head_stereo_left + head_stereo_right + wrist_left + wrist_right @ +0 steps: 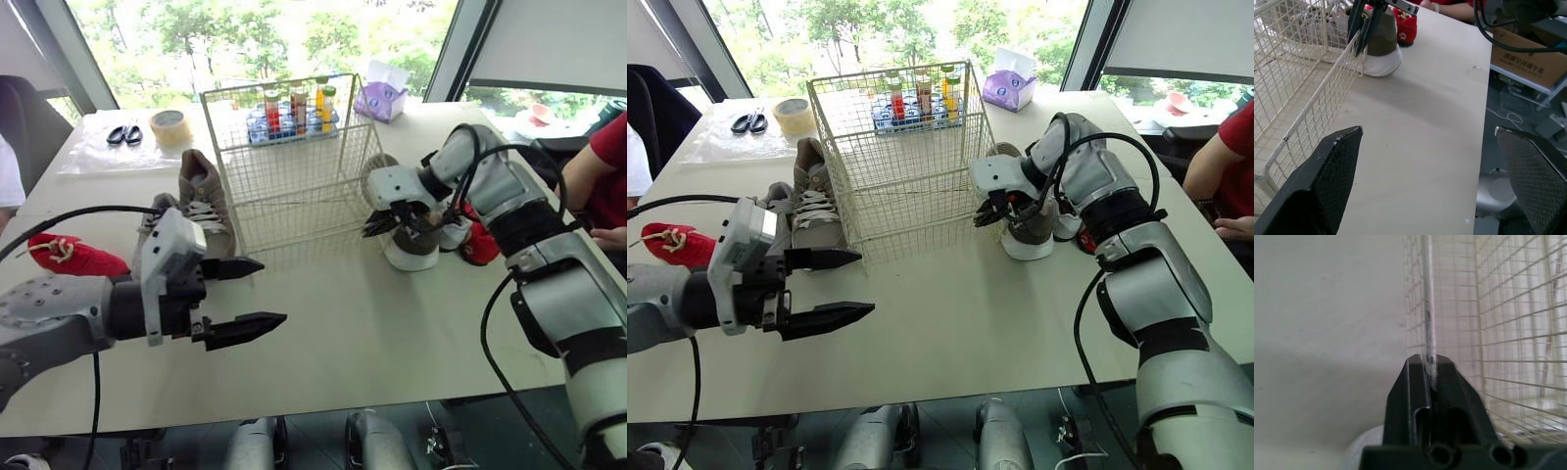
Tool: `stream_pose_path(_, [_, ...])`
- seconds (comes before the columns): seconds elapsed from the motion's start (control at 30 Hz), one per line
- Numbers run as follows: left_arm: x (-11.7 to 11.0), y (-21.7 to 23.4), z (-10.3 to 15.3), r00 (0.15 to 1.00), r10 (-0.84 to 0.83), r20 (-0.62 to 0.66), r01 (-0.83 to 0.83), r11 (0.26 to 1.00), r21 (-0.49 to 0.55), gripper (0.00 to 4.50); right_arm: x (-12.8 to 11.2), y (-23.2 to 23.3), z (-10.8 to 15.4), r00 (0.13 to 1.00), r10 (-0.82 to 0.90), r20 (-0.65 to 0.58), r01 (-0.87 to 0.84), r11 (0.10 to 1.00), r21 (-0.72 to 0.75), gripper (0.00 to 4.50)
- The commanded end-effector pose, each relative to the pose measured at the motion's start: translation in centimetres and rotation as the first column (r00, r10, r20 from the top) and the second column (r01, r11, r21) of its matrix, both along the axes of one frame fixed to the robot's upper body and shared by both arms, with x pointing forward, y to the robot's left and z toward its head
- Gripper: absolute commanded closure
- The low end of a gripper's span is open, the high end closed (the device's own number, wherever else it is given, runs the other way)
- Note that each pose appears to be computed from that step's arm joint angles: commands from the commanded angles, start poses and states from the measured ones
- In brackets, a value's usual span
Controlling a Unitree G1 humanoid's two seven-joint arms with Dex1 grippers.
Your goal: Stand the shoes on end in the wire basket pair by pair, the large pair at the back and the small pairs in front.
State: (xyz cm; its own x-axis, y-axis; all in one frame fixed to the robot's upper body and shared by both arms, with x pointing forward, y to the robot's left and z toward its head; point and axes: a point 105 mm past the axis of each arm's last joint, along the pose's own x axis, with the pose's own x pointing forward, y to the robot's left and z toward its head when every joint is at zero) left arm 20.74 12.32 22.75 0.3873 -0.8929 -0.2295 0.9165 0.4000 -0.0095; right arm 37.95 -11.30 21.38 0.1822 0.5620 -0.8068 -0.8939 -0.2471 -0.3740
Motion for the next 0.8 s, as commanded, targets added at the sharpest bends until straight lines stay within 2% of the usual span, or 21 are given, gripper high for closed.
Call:
stream_pose_path(0.03, [0.0, -0.3, -0.5, 1.000, -0.004, 0.002, 0.004, 1.000, -0.002, 0.00, 0.3, 0.1, 2.1, 0.997, -0.056, 0.051, 0.051, 0.995, 0.081, 4.41])
stream_pose_path(0.23, [0.3, -0.4, -3.2, 0.998, 0.012, -0.068, -0.013, 1.000, -0.013, 0.00, -0.3, 0.7, 2.9, 0.985, -0.150, 0.082, 0.133, 0.974, 0.183, 4.41])
stream_pose_path(0.47, [0.9, -0.9, -3.0, 0.998, -0.025, -0.061, 0.022, 0.999, -0.040, 0.00, -2.5, 1.5, 1.5, 0.980, -0.178, 0.088, 0.159, 0.969, 0.188, 4.41])
stream_pose_path(0.63, [1.0, -1.0, -3.2, 0.997, -0.046, -0.061, 0.043, 0.998, -0.039, 0.00, -3.7, 2.7, 1.5, 0.982, -0.173, 0.072, 0.153, 0.962, 0.225, 4.41])
stream_pose_path(0.8, [1.1, -1.3, -3.2, 0.997, -0.057, -0.060, 0.055, 0.998, -0.044, 0.00, -3.5, 3.0, 1.1, 0.979, -0.187, 0.077, 0.165, 0.959, 0.233, 4.41])
